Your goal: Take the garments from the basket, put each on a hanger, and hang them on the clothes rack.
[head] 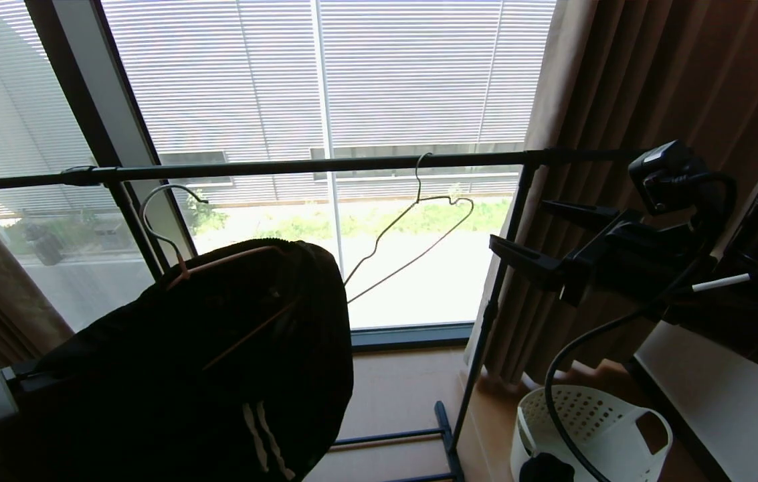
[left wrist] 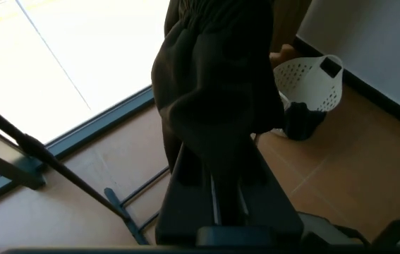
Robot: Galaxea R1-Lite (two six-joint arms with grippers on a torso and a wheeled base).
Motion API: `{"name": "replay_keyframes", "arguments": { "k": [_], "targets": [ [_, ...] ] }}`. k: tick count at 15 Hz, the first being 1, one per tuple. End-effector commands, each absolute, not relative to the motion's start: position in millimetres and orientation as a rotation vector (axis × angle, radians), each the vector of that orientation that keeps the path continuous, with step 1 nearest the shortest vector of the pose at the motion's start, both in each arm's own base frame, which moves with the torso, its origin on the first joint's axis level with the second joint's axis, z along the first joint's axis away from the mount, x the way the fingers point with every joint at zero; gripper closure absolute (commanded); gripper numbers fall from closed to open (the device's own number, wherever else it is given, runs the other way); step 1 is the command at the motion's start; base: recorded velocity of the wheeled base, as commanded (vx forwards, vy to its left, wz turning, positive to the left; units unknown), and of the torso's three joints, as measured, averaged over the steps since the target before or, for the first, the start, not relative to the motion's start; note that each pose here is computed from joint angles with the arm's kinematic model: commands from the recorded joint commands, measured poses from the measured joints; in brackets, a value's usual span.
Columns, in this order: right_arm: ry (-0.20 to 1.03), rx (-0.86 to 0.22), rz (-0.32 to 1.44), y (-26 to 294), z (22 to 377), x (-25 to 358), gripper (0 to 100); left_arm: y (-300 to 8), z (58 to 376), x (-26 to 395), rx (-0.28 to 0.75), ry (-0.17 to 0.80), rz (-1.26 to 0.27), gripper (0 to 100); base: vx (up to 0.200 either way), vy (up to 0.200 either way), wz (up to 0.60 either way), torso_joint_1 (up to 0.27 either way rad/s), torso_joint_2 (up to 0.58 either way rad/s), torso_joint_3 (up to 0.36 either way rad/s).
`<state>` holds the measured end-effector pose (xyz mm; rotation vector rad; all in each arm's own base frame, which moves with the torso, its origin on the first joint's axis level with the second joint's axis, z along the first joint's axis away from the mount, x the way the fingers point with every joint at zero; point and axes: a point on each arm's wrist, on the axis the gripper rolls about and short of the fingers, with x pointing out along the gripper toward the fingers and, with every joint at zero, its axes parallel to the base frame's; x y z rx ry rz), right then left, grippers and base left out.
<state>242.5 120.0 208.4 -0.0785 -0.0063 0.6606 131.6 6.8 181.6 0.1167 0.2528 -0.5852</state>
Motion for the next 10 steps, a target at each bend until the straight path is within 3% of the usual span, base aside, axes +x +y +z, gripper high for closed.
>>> {"name": "replay_keyframes", "arguments": {
  "k": [1,7,10],
  "targets": [
    [-0.005,-0.079,0.662,120.3,207.8,242.9,0,8.3,183.8,153.7,0.098,0.295,-0.558,100,0.000,0.000,0.00,0.000,0.00,0.000],
    [-0.001,-0.080,0.660,120.9,207.0,244.3,0,-4.9,195.5,232.4,0.068,0.326,-0.492,100,0.000,0.000,0.00,0.000,0.00,0.000],
    [0.012,-0.081,0.661,122.1,203.2,246.9,0,0.6,184.7,235.5,0.074,0.353,-0.436,100,0.000,0.000,0.00,0.000,0.00,0.000]
  ]
}}
